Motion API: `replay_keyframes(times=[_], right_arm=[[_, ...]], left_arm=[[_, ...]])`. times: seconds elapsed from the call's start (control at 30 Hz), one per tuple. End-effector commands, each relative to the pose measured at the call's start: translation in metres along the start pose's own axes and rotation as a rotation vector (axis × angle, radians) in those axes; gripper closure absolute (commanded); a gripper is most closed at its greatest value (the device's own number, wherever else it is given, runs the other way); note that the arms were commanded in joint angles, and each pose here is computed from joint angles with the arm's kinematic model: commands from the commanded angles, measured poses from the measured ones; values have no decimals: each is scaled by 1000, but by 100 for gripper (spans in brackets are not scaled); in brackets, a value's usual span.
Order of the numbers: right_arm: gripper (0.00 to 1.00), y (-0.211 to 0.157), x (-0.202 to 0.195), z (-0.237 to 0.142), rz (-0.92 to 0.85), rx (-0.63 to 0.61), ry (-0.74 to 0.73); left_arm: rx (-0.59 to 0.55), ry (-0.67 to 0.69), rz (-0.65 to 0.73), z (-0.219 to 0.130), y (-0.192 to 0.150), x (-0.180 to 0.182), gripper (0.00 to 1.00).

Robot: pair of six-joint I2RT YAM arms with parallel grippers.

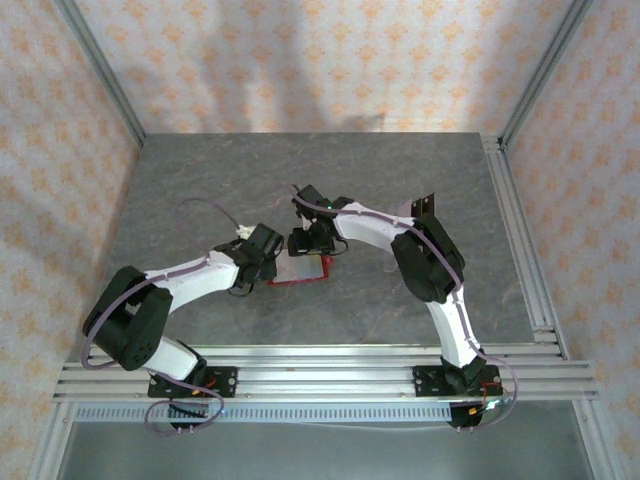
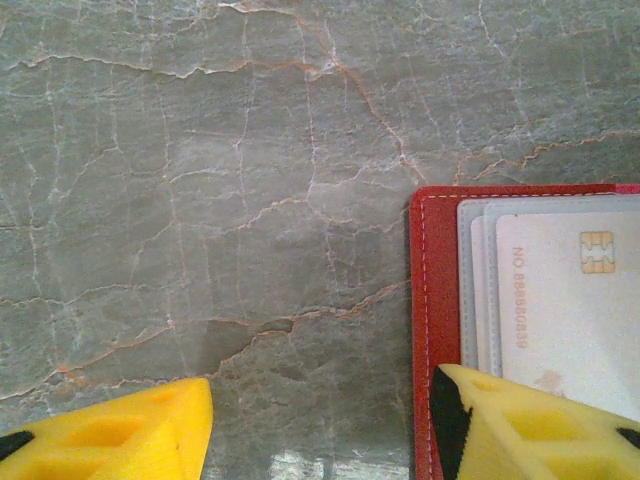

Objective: Put the credit cards into the card holder

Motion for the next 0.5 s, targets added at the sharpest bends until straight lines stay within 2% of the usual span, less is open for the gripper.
replay_keyframes(times=[0.0, 0.47], right_arm=[[50, -13, 3, 5, 33, 64, 37], [50, -12, 8, 2, 51, 58, 72]], left_arm=[[-1, 32, 4, -1, -1, 2, 40], [-22, -46, -2, -19, -15, 7, 39]])
Point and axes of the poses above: each hand's point on the last joint's axis, 136 mm out from that joint toward the fingers, its own z axis out along the fingers, its own x axis along the line the jaws close on, y = z × x, the point moved 10 cm from there along -z, back along the fingers, and after that the axes turned 13 degrees about z, right-handed, at the moved point
